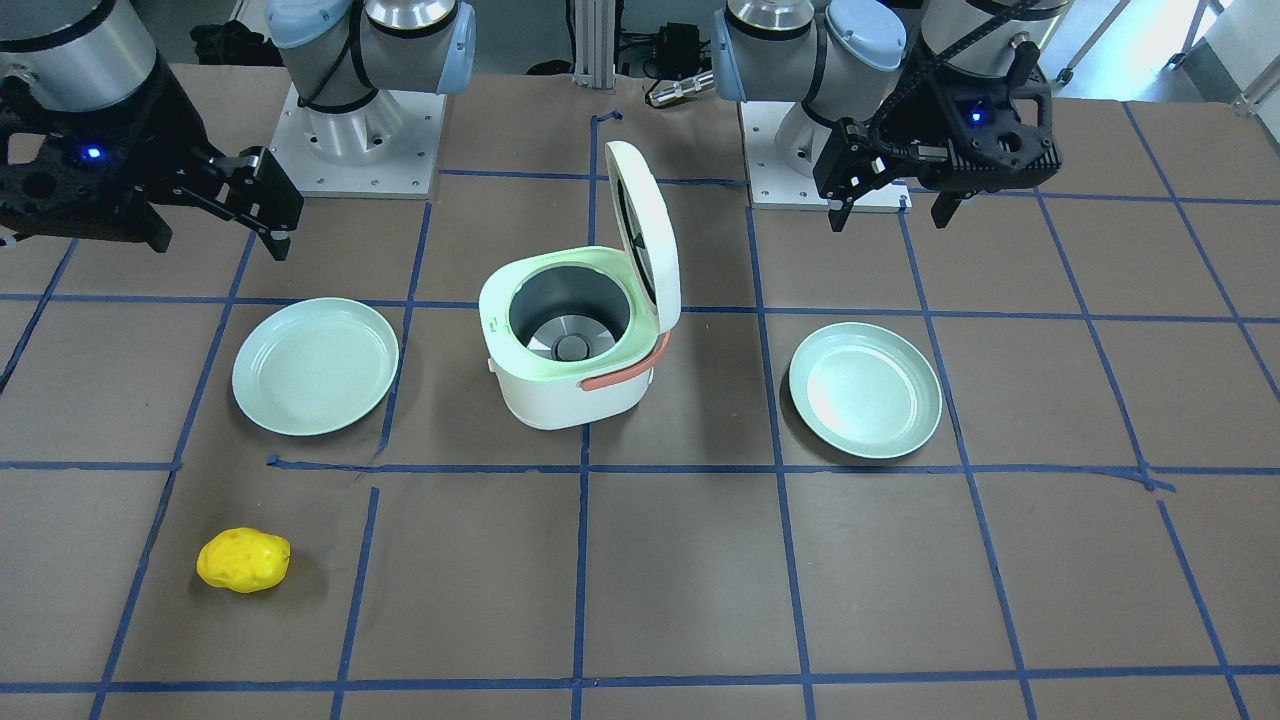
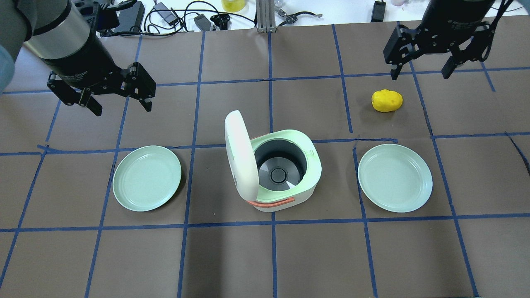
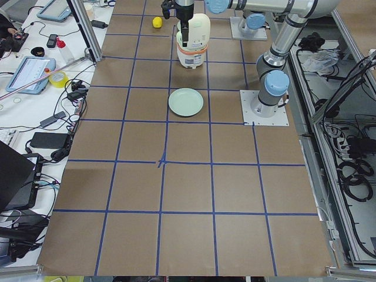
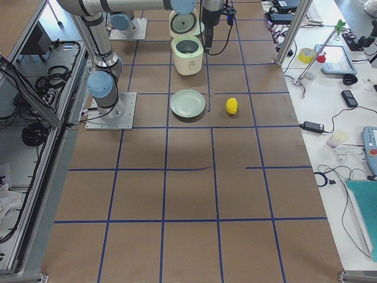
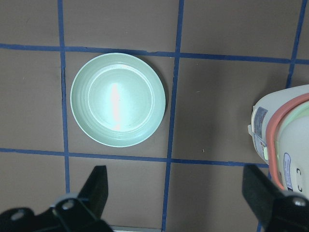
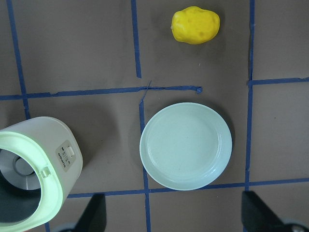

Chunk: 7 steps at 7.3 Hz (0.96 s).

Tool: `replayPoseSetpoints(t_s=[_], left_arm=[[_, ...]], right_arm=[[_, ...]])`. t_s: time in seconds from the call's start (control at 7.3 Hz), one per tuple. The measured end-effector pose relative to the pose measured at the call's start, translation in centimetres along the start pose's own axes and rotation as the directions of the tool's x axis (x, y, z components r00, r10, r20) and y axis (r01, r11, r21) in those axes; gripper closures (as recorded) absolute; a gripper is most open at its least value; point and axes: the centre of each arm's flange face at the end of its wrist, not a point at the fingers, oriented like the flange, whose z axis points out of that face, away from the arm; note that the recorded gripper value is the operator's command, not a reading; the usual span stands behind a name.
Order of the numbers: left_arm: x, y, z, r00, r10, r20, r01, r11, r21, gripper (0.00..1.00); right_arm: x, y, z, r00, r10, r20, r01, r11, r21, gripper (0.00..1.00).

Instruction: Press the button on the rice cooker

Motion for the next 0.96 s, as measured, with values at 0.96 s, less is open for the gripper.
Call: replayPoseSetpoints(t_s=[0.96], left_arm=[[0.00, 0.00, 0.00, 1.000, 0.000, 0.000, 0.000, 1.000, 0.000, 0.00]], right_arm=[[-0.76, 0.33, 0.21, 1.000, -0.019, -0.001, 0.019, 1.000, 0.004, 0.00]])
